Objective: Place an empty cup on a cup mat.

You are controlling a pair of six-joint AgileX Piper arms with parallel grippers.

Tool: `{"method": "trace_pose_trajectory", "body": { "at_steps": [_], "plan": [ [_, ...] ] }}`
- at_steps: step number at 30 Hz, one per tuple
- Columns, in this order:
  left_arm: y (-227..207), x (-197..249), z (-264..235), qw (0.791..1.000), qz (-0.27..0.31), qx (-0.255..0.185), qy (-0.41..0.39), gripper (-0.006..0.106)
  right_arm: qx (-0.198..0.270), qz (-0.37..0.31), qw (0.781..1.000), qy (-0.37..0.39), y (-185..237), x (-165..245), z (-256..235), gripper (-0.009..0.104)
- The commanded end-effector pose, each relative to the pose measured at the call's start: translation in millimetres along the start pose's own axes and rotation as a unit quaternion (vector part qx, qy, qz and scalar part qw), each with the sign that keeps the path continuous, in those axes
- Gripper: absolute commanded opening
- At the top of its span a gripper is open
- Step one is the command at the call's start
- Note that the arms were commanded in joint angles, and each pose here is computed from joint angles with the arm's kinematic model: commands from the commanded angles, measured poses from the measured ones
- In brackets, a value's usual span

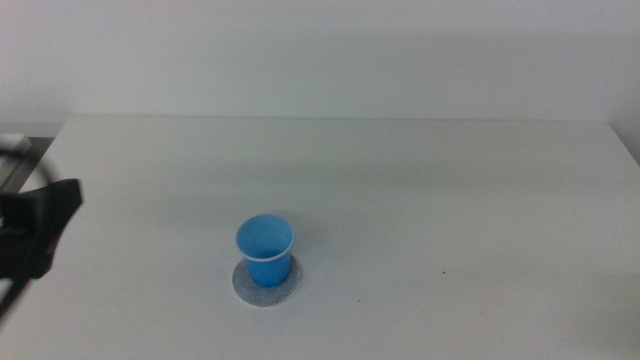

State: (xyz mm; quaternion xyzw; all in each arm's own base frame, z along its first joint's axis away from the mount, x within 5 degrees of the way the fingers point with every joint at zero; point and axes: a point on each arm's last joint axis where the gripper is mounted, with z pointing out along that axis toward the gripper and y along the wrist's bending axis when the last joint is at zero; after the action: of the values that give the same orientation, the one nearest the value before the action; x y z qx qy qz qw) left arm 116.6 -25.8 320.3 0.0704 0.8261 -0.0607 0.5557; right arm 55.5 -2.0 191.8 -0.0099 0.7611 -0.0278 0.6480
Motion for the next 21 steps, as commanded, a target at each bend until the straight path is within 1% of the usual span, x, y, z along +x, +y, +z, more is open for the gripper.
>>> {"method": "trace_pose_trajectory", "body": {
  "at_steps": [1, 4, 7, 11, 14, 18, 21],
  "plan": [
    [4.7, 14.0, -6.2, 0.996, -0.016, -0.005, -0.083, 0.094, 0.000, -0.005, 1.000, -0.004, 0.0, 0.2, -0.1, 0.093],
    [11.5, 42.9, -14.3, 0.990, -0.013, -0.037, -0.133, 0.094, 0.000, -0.005, 1.000, -0.004, 0.0, 0.2, -0.1, 0.093],
    [14.4, 72.9, -20.2, 0.987, -0.017, -0.061, -0.150, 0.094, 0.000, -0.005, 1.000, -0.004, 0.0, 0.2, -0.1, 0.093],
    [14.6, 104.4, -22.4, 0.984, -0.025, -0.071, -0.164, 0.094, 0.000, -0.005, 1.000, -0.004, 0.0, 0.2, -0.1, 0.093],
    [13.9, 123.0, -21.2, 0.982, -0.031, -0.069, -0.173, 0.094, 0.000, -0.005, 1.000, -0.004, 0.0, 0.2, -0.1, 0.093],
    [14.6, 136.3, -14.1, 0.986, -0.027, -0.072, -0.149, 0.094, 0.000, -0.005, 1.000, -0.004, 0.0, 0.2, -0.1, 0.093],
    [15.3, 138.4, -13.0, 0.986, -0.008, -0.078, -0.144, 0.094, 0.000, -0.005, 1.000, -0.004, 0.0, 0.2, -0.1, 0.093]
  ]
}}
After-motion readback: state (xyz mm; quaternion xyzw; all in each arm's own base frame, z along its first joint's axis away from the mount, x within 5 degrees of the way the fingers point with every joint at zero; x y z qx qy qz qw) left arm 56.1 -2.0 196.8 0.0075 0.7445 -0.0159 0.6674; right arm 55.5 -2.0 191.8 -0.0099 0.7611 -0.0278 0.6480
